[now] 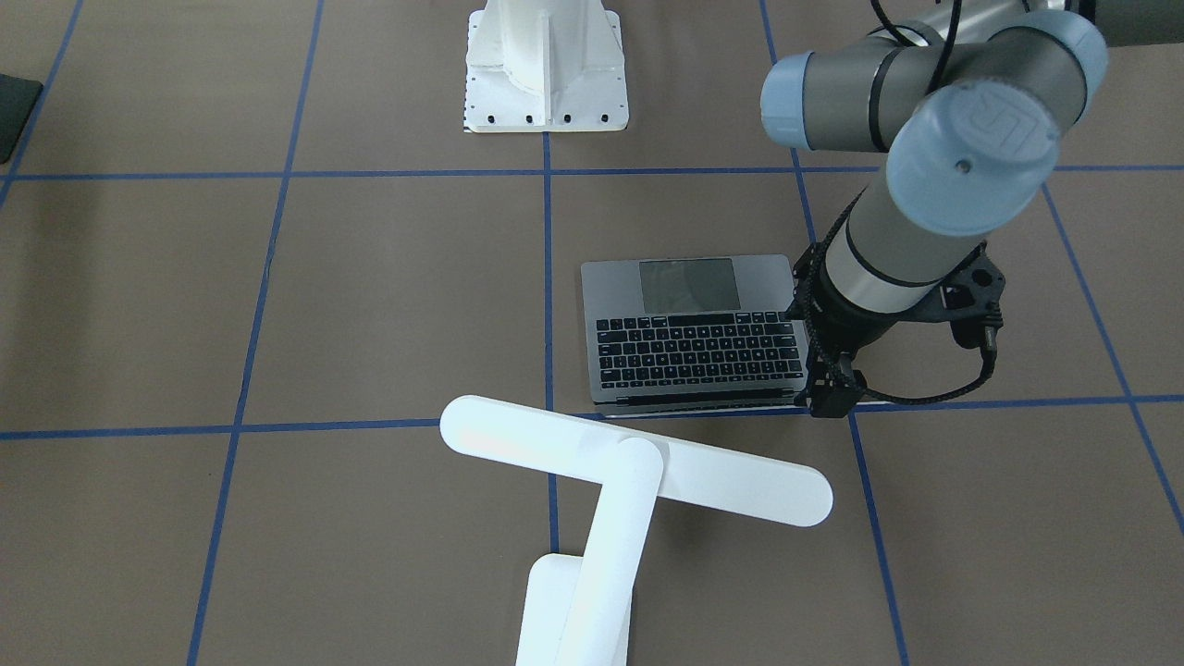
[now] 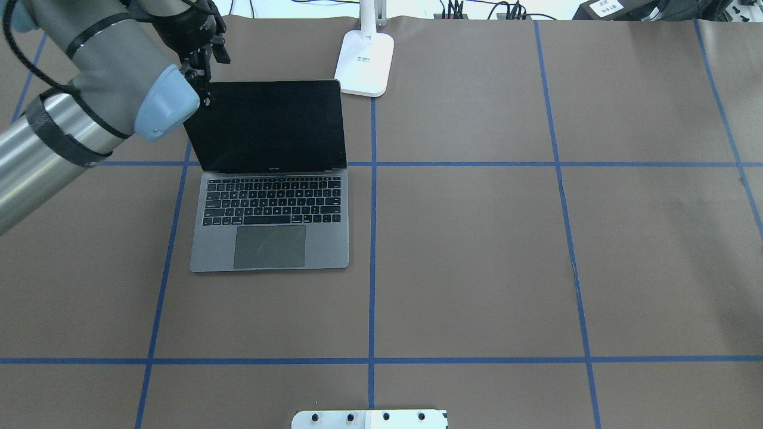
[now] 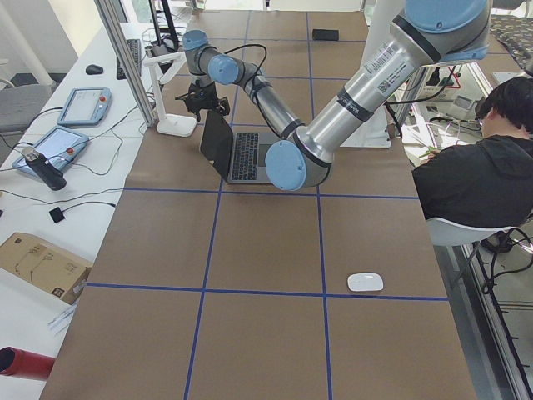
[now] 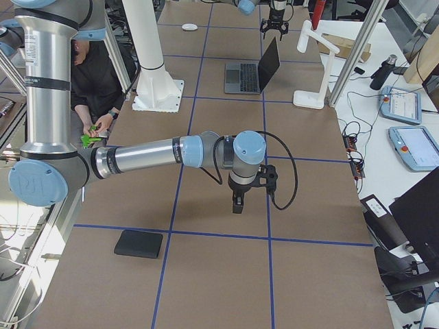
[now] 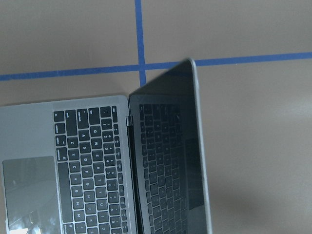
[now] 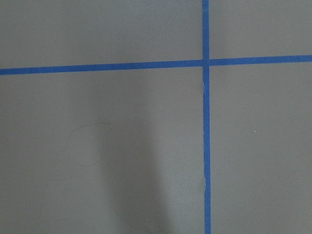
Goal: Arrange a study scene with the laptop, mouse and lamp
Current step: 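Release the laptop and withdraw the left gripper away from it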
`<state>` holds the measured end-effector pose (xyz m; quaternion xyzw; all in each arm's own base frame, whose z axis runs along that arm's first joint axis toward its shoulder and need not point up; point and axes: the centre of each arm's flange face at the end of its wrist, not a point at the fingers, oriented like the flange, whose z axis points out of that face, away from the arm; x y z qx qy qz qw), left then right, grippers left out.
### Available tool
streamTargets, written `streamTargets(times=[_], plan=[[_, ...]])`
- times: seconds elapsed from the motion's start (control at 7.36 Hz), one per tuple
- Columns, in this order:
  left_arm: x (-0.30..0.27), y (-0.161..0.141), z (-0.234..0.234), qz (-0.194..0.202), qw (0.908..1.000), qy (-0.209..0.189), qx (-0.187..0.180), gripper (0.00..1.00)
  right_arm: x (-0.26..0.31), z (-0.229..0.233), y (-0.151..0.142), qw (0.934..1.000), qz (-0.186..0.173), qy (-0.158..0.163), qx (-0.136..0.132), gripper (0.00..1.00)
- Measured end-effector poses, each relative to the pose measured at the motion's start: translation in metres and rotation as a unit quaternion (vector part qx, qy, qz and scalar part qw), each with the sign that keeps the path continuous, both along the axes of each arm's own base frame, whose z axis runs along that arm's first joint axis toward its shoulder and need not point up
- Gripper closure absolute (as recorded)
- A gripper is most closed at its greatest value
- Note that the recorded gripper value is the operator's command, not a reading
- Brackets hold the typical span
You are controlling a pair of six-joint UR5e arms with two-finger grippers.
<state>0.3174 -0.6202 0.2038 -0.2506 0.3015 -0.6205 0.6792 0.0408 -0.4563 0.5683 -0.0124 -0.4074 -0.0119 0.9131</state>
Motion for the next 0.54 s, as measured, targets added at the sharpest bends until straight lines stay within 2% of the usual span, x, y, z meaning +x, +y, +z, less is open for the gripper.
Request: streamTargets(times=[0.27, 0.54], plan=[[-0.034, 0.04, 0.008, 0.027, 0.9977, 0.004, 0.061, 0.01, 0.0, -0.004, 0.006, 0.9991, -0.025, -0.004, 0.033, 0.01], [-0.054, 0.071, 0.024, 0.072, 0.9882, -0.015, 0.134, 0.01, 0.0, 0.033, 0.042, 0.9927, -0.096, -0.018, 0.071, 0.01]])
